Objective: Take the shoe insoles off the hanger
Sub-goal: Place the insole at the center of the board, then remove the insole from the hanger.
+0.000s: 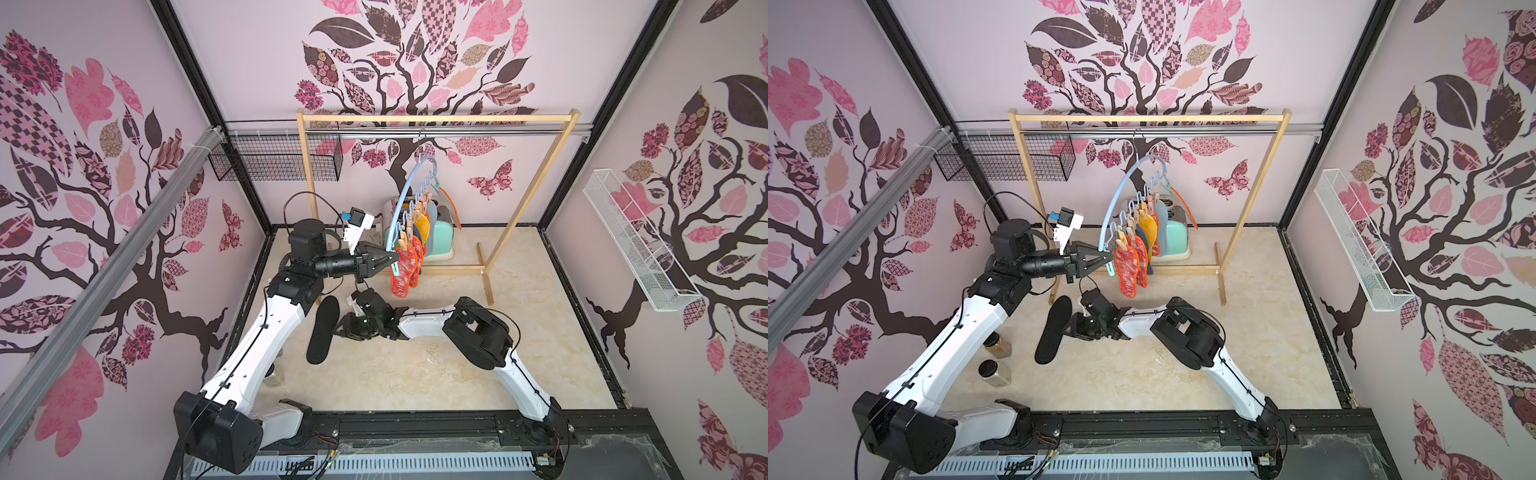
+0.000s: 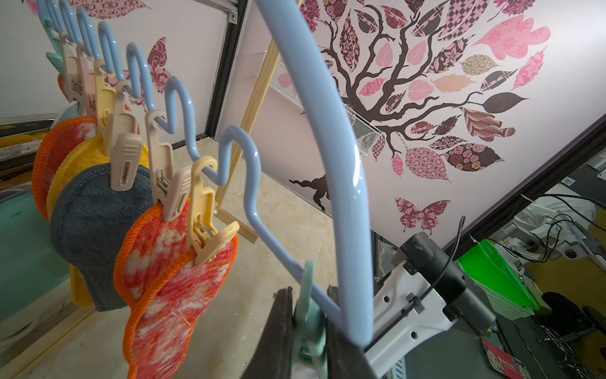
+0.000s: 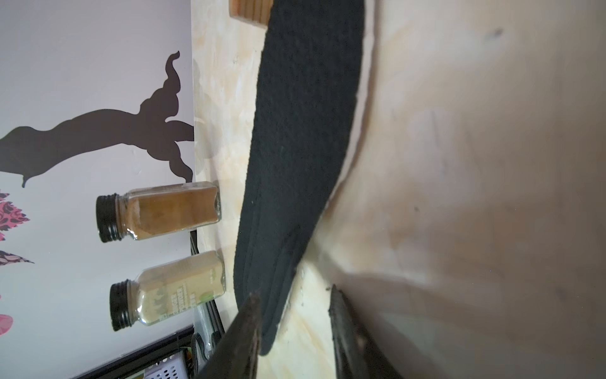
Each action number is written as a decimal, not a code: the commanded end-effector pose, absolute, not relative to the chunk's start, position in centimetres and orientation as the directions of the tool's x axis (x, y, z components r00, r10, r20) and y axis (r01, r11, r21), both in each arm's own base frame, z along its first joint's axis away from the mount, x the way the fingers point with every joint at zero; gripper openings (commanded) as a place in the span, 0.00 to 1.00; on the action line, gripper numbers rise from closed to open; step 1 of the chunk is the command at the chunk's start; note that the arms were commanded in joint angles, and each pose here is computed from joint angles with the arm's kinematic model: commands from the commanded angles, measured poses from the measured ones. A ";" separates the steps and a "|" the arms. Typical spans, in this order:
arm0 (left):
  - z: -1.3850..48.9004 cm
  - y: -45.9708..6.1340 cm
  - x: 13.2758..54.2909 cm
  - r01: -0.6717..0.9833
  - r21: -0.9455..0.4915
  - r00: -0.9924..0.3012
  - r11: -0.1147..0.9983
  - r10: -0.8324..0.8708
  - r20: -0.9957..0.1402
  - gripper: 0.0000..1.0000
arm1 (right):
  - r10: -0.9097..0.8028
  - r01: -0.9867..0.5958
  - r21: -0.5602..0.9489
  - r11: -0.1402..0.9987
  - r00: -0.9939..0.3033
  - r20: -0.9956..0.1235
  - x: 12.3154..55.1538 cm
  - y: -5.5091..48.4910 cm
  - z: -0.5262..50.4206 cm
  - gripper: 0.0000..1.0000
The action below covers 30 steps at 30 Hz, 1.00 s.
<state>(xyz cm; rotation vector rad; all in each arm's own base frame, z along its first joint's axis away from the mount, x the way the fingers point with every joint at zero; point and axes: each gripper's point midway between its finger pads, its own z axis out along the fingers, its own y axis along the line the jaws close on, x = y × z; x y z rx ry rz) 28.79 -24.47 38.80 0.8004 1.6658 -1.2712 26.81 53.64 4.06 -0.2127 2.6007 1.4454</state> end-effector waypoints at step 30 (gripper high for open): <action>39.7 -23.9 27.9 0.890 -0.364 -0.371 0.276 -0.028 -0.928 0.00 | -0.213 -0.757 0.302 0.580 -0.499 -0.840 17.5 29.1 17.1 0.41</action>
